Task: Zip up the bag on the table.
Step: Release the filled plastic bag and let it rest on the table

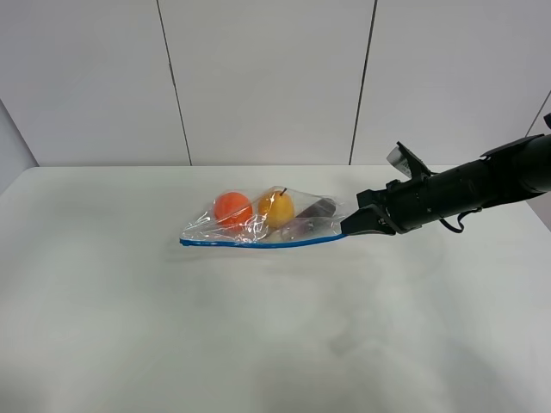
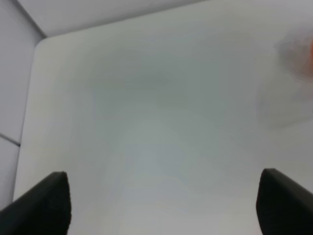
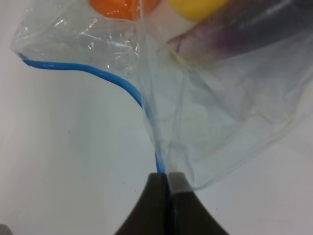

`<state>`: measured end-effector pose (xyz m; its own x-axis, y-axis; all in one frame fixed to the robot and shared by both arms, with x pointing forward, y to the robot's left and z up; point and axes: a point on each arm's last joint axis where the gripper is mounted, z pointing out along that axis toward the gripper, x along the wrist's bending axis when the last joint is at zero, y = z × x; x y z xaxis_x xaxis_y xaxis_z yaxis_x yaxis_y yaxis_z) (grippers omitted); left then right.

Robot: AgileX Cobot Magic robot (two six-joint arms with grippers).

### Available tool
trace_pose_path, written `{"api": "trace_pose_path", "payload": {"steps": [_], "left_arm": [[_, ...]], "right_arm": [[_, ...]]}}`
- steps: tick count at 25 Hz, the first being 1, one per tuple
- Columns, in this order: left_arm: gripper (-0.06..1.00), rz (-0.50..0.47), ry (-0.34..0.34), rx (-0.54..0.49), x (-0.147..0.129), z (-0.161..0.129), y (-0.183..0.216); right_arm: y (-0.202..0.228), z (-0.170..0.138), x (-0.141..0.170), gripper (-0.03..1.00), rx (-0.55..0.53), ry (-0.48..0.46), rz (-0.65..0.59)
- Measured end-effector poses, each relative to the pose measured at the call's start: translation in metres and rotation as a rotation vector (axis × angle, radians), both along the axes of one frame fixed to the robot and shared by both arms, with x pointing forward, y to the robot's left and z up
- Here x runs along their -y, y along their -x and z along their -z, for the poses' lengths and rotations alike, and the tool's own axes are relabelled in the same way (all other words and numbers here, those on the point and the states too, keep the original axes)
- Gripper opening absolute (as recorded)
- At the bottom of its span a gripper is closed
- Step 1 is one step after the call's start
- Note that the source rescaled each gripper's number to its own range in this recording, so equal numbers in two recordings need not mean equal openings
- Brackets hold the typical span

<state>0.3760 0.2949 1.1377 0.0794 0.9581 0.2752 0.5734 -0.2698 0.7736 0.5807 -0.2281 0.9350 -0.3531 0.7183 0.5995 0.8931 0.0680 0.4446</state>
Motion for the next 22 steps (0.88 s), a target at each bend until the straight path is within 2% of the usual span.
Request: {"api": "trace_pose_path", "payload": {"steps": [4,9,20,22], "left_arm": [[0.99,0.024,0.009,0.05,0.0025,-0.0004,-0.0036],[0.99,0.013,0.034,0.064,0.0029,-0.0014,-0.0042],[0.99,-0.007,0.032,0.024,0.0013,0.0017,-0.0021],[0.99,-0.017,0.049,0.005,0.0015,0.0033,-0.001]], "right_arm": [[0.0004,0.0003,0.0001,0.0,0.0,0.005,-0.006],[0.0006,0.0004,0.0002,0.0,0.0,0.006,-0.008],[0.0006,0.0004,0.0002,0.0,0.0,0.007,-0.009],[0.0006,0.0004,0.0002,0.0,0.0,0.007,-0.009]]}}
